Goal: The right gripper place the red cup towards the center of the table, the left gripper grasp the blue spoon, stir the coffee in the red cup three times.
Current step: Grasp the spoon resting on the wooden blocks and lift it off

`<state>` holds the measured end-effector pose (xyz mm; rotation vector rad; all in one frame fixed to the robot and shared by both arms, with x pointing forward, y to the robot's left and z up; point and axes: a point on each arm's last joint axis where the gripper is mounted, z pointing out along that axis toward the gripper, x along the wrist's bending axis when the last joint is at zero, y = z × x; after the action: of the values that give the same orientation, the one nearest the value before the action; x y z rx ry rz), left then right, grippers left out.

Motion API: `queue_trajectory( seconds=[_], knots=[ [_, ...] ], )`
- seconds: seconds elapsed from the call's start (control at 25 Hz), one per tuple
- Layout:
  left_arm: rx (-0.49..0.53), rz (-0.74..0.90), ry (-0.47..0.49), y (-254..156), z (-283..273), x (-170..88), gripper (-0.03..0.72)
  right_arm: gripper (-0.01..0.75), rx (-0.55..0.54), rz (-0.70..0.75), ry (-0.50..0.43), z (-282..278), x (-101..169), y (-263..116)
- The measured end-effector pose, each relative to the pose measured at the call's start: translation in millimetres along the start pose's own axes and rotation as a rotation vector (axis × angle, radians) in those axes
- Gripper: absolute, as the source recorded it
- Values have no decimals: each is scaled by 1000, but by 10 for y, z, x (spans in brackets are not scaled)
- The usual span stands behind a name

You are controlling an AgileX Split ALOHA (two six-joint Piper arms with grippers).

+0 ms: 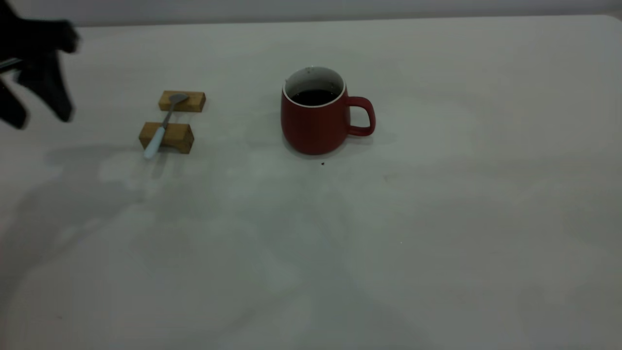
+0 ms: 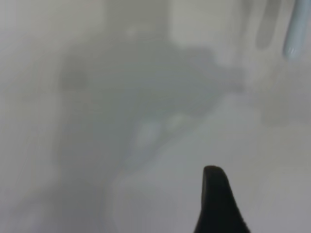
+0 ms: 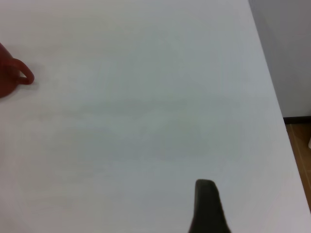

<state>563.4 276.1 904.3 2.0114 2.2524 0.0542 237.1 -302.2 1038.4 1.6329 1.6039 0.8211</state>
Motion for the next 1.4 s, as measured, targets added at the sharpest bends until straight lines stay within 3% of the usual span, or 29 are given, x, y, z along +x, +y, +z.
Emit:
queue_trajectory(
  seconds=[0.44,1.4],
  knots=[
    [35,39,-9,475,618,-480,526,564,0,0,0,0,0,0],
    [124,26,16,547,1228,-482,526,564,1,0,0,0,0,0]
  ],
)
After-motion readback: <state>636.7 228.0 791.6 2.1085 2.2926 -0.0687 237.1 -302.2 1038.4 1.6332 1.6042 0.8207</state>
